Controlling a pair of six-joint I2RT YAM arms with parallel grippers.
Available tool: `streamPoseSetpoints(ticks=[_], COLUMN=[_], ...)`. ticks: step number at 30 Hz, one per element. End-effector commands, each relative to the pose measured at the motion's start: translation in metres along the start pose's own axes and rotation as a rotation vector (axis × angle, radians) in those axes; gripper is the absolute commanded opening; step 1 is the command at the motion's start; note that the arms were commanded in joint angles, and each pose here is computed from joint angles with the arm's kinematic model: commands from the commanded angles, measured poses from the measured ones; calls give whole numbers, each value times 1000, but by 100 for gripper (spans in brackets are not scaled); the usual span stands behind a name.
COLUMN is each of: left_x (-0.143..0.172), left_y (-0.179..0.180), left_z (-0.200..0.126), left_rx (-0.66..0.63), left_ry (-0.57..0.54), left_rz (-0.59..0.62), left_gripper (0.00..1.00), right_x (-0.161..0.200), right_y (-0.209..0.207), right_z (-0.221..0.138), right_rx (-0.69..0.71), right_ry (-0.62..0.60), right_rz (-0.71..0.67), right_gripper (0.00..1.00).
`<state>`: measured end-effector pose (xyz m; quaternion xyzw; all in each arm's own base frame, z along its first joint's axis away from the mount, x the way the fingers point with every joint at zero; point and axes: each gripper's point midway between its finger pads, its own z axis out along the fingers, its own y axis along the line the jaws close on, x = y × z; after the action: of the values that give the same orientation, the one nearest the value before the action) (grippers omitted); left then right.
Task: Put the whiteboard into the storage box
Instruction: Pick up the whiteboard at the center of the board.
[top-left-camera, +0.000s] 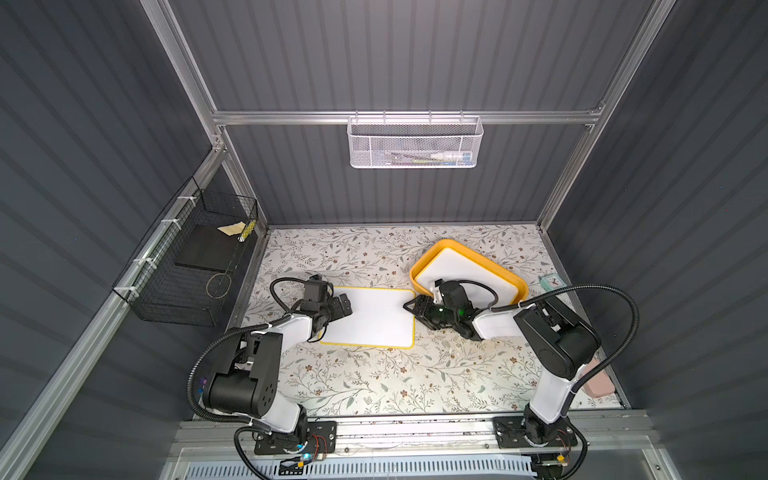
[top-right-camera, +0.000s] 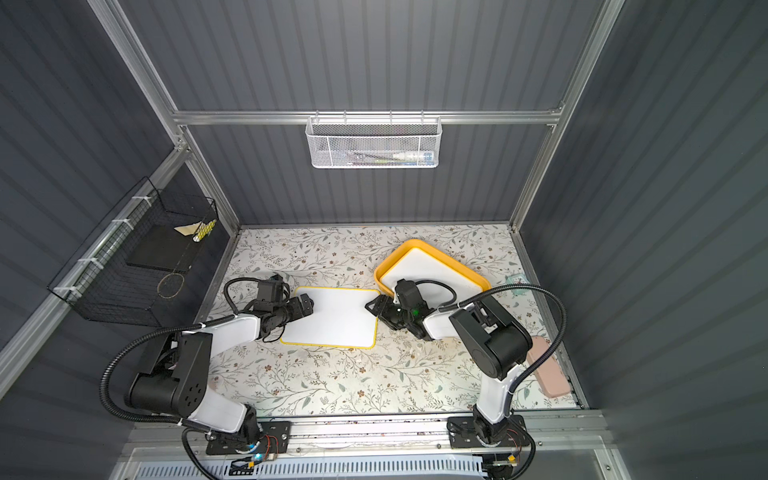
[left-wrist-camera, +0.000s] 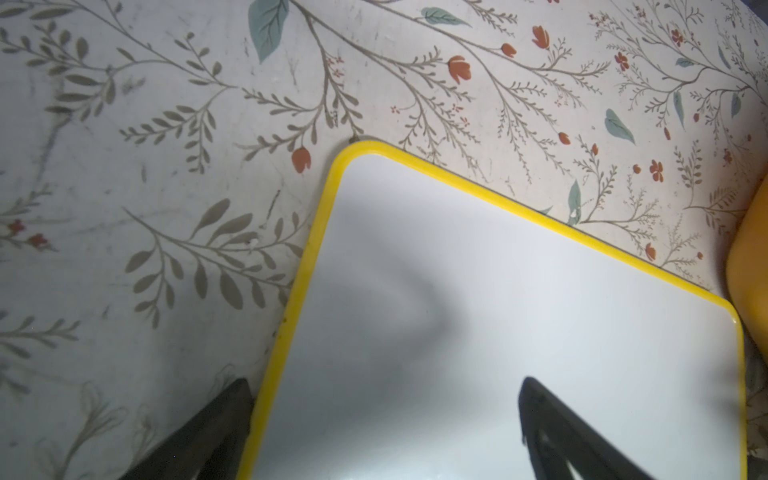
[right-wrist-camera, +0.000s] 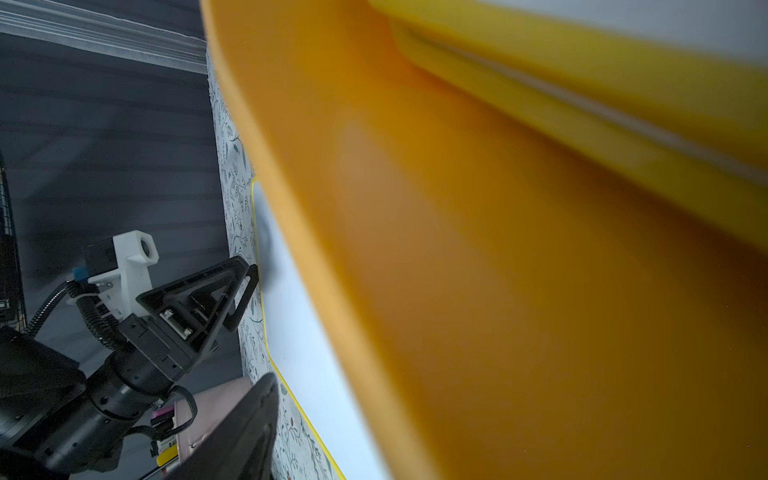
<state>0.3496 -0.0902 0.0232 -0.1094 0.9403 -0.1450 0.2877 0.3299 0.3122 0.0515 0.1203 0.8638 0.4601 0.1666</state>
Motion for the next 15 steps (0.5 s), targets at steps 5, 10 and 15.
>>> streamPoseSetpoints(ticks=[5,10,15], left_x=[180,176,171], left_y=[4,2,-1], left_z=[-23,-23,-24], left_rx=[39,46,56], left_ry=[686,681,669], left_rz=[-197,-193,-187], left_gripper=[100,100,100], right_x=[59,57,52], right_y=[128,129,128], right_z=[-18,-20,-28], right_rx=[-436,-452,-472], right_ry=[258,265,255], right_rz=[-174,-181,-190], right_gripper=[68,68,67])
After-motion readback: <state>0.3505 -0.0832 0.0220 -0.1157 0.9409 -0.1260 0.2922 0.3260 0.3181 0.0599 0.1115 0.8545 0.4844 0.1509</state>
